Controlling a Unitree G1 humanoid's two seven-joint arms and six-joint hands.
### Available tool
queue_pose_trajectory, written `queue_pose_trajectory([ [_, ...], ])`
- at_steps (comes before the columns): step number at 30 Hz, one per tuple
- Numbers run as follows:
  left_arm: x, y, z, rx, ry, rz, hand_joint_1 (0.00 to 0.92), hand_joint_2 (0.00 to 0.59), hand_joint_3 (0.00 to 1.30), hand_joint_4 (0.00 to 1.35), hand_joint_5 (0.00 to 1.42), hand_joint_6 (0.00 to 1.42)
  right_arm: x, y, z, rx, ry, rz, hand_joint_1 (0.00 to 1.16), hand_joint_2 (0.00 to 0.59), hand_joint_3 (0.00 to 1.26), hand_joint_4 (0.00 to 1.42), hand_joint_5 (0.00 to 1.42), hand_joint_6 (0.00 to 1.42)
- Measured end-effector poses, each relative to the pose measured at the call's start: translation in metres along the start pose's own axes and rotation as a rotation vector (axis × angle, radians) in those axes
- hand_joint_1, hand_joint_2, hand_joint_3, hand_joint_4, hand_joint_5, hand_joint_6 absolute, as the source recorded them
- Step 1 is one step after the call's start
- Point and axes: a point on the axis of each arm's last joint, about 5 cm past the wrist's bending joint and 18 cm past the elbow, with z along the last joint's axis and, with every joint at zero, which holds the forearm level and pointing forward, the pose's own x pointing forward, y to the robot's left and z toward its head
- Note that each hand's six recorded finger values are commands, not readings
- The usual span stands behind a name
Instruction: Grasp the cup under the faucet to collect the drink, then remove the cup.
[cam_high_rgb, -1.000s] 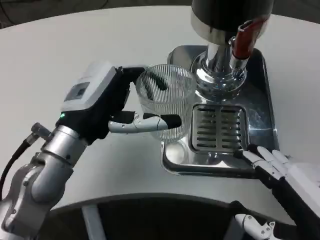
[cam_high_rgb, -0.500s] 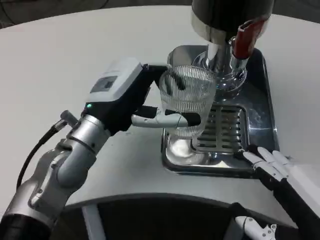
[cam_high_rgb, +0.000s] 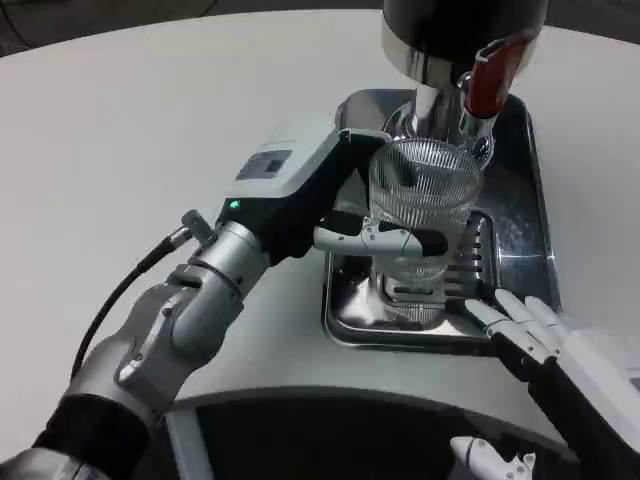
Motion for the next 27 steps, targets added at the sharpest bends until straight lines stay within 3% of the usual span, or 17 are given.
queue_pose_trajectory([
  [4, 0.005, -0.005, 0.0026, 0.031, -0.011, -0.020, 0.470, 0.067, 1.05, 1.19, 1.40, 1.42, -0.002, 0.0010, 0.0039, 0.009, -0.023, 0.005, 0.33, 0.407, 0.10, 0.00, 0.00, 0.00],
  [12, 0.013, -0.009, 0.0101, 0.092, -0.058, -0.029, 0.460, 0.056, 1.01, 1.11, 1.34, 1.42, -0.004, 0.0004, 0.0063, 0.014, -0.030, 0.001, 0.33, 0.407, 0.10, 0.00, 0.00, 0.00],
  [27, 0.013, -0.010, 0.0096, 0.129, -0.059, -0.014, 0.420, 0.027, 0.94, 1.02, 1.24, 1.42, -0.006, -0.0006, 0.0047, 0.013, -0.014, 0.001, 0.33, 0.407, 0.10, 0.00, 0.00, 0.00],
])
